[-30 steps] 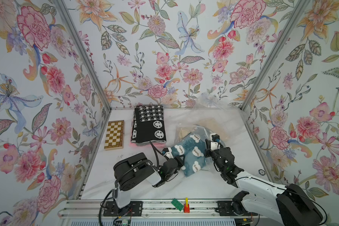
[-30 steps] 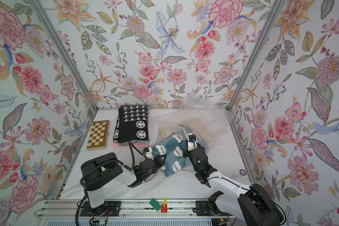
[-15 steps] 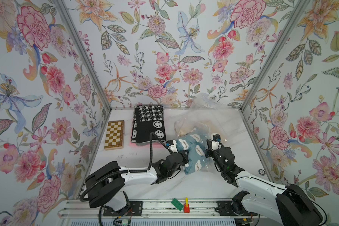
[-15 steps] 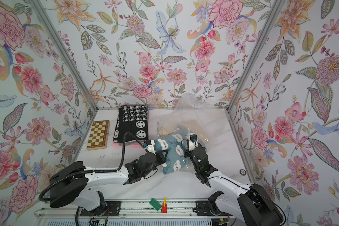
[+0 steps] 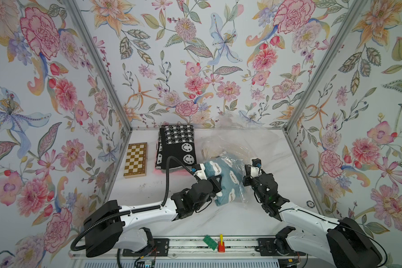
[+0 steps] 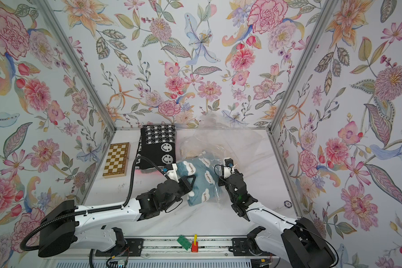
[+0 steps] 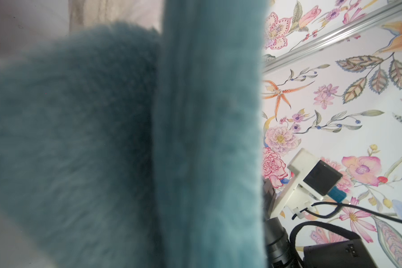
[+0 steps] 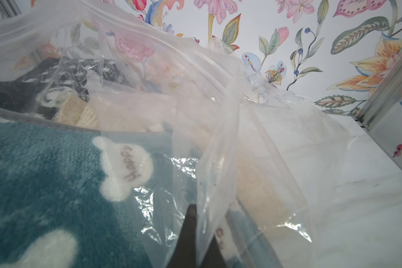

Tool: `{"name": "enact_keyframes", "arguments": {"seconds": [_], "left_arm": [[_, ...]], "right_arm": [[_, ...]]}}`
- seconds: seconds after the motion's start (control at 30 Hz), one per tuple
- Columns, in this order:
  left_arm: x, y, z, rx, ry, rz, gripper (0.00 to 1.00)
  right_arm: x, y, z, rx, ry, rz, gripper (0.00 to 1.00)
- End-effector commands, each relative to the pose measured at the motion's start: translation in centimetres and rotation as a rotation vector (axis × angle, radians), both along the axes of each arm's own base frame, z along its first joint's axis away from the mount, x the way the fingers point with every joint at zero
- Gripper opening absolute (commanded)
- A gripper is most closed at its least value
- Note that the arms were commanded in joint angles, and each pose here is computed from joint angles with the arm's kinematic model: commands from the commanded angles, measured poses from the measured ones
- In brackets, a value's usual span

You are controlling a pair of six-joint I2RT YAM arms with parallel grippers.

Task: Take the blanket out of the vacuum bag
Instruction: Take out the blanket from the vacuum bag.

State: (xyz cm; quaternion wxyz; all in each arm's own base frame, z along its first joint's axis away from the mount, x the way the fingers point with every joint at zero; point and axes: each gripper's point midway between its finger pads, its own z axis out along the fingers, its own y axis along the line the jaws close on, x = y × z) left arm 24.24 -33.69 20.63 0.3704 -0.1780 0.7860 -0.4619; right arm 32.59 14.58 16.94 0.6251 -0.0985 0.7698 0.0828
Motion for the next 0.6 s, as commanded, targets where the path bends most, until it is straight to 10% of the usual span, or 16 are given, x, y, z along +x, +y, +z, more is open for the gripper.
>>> {"name": "enact_keyframes", "arguments": {"seconds": [0.0,0.33,0.57], "left_arm": [[0.0,-0.3,4.9,-0.170,0.024,0.048,0.00],[0.2,-0.3,11.0,-0.157,0.027,0.112,0.00],[0.5,1.1,8.1,-0.025,0.033,0.120,0.00]], "right_arm": [[0.3,-0.5,0.7,-0.005,-0.014,-0.029,0.00],[0.5,0.0,0.2,-0.036,-0.008,-0.019,0.00],[0.2,0.3,0.6,-0.050,-0.029,-0.011,0.00]]}}
